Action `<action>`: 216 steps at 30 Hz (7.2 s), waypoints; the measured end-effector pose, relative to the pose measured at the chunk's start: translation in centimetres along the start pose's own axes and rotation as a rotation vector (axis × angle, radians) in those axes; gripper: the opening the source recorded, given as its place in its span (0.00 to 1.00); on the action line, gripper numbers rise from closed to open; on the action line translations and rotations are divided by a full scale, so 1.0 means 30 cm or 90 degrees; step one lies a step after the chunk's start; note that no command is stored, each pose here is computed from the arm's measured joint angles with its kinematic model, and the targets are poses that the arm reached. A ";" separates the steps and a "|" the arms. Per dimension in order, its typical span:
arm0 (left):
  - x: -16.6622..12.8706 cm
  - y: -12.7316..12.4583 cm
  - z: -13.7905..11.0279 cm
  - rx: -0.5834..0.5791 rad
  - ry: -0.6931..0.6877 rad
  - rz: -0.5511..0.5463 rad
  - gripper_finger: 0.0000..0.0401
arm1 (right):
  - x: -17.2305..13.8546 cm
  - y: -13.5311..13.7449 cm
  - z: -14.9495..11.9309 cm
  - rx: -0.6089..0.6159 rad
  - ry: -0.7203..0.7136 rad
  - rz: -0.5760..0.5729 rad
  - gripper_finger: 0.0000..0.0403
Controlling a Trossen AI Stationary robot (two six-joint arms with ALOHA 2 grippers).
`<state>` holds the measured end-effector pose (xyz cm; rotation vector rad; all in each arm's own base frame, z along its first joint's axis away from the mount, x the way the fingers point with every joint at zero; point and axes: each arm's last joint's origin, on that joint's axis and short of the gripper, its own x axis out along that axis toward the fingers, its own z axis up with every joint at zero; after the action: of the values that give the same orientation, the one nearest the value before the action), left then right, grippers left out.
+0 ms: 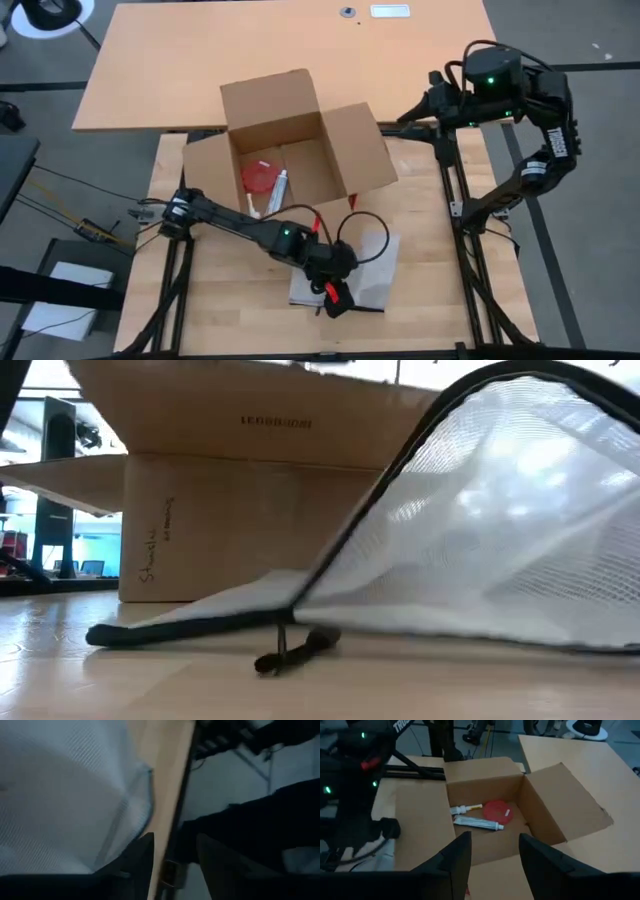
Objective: Unpack boxes
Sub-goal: Put the toothpaste into the white zip bag
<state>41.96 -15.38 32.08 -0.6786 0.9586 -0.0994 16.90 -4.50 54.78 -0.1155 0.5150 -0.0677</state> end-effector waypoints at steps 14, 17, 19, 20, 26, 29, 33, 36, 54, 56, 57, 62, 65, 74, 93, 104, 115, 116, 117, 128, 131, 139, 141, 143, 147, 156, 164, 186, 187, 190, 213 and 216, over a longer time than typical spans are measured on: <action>-0.404 0.063 0.255 -0.014 -0.238 0.126 0.40 | 0.013 -0.008 -0.018 0.019 0.050 -0.036 0.41; -0.443 0.194 0.268 -0.066 -0.188 0.251 0.40 | 0.041 -0.025 -0.022 0.040 0.068 -0.063 0.40; -0.469 0.279 0.268 -0.095 -0.140 0.338 0.40 | 0.072 -0.038 -0.033 0.056 0.092 -0.070 0.40; -0.486 0.319 0.267 -0.104 -0.114 0.379 0.40 | 0.087 -0.045 -0.039 0.061 0.103 -0.072 0.40; -0.589 0.540 0.321 -0.171 -0.071 0.494 0.43 | 0.190 -0.092 -0.100 0.113 0.184 -0.104 0.40; -0.599 0.642 0.329 -0.192 -0.026 0.518 0.47 | 0.240 -0.119 -0.134 0.146 0.214 -0.117 0.40; -0.535 0.777 0.301 -0.203 0.081 0.528 0.53 | 0.303 -0.141 -0.181 0.191 0.249 -0.125 0.40; -0.457 0.856 0.261 -0.214 0.141 0.541 0.54 | 0.342 -0.149 -0.211 0.210 0.270 -0.126 0.40; -0.182 1.046 0.044 -0.308 0.237 0.525 0.54 | 0.434 -0.158 -0.268 0.272 0.279 -0.135 0.40; -0.161 1.061 0.030 -0.318 0.223 0.511 0.54 | 0.434 -0.158 -0.268 0.272 0.279 -0.135 0.40; -0.151 1.069 0.021 -0.321 0.220 0.507 0.54 | 0.434 -0.158 -0.268 0.272 0.279 -0.135 0.40; -0.115 1.102 -0.014 -0.328 0.191 0.500 0.54 | 0.434 -0.158 -0.267 0.272 0.277 -0.135 0.40; -0.103 1.113 -0.025 -0.321 0.178 0.505 0.54 | 0.434 -0.158 -0.267 0.271 0.277 -0.135 0.40; -0.107 1.102 0.017 -0.231 0.165 0.514 0.39 | 0.431 -0.158 -0.266 0.270 0.276 -0.135 0.40; -0.395 0.656 0.316 -0.019 0.018 0.492 0.15 | 0.076 0.018 -0.208 0.278 0.089 -0.085 0.40; -0.465 0.121 0.204 0.192 -0.127 0.282 0.15 | -0.050 0.163 -0.247 0.339 0.049 0.068 0.39; -0.237 -0.249 -0.107 0.381 -0.129 0.122 0.15 | 0.069 0.271 -0.338 0.306 0.147 0.106 0.38; -0.204 -0.268 -0.129 0.405 -0.130 0.113 0.15 | 0.081 0.280 -0.345 0.302 0.155 0.110 0.38; -0.168 -0.288 -0.160 0.428 -0.126 0.105 0.15 | 0.091 0.287 -0.350 0.302 0.158 0.113 0.38; 0.312 -0.268 -0.292 0.762 -0.129 0.185 0.15 | 0.155 0.322 -0.379 0.297 0.178 0.122 0.38; 0.428 -0.218 -0.287 0.820 -0.125 0.222 0.15 | 0.156 0.322 -0.381 0.297 0.180 0.122 0.38; 0.563 -0.112 -0.246 0.924 -0.108 0.347 0.15 | 0.156 0.322 -0.381 0.298 0.181 0.121 0.38; 0.568 -0.093 -0.243 0.921 -0.084 0.351 0.15 | 0.156 0.322 -0.381 0.298 0.182 0.121 0.38; 0.568 -0.077 -0.238 0.911 -0.070 0.375 0.15 | 0.156 0.322 -0.382 0.298 0.182 0.121 0.38; 0.578 -0.036 -0.247 0.888 -0.028 0.446 0.15 | 0.156 0.323 -0.383 0.295 0.184 0.119 0.38; 0.590 0.096 -0.248 0.655 0.049 0.518 0.15 | 0.155 0.324 -0.384 0.290 0.186 0.119 0.38; 0.581 0.167 -0.215 0.423 0.046 0.507 0.15 | 0.154 0.324 -0.391 0.287 0.198 0.115 0.38; 0.511 0.049 -0.129 0.296 0.046 0.303 0.48 | 0.153 0.323 -0.393 0.289 0.202 0.113 0.38; 0.508 0.040 -0.134 0.301 0.050 0.295 0.48 | 0.153 0.323 -0.393 0.289 0.202 0.113 0.38; 0.500 0.010 -0.145 0.320 0.054 0.273 0.48 | 0.153 0.323 -0.393 0.284 0.202 0.113 0.38; 0.270 -0.261 -0.376 0.140 0.050 0.182 0.47 | 0.237 0.596 -0.372 0.211 0.223 0.203 0.34; 0.181 -0.291 -0.422 0.127 0.030 0.223 0.46 | 0.305 0.692 -0.389 0.187 0.251 0.183 0.32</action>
<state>37.10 -30.48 28.30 -0.3200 1.0834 0.0984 19.80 14.15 37.61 0.2649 0.9032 0.1175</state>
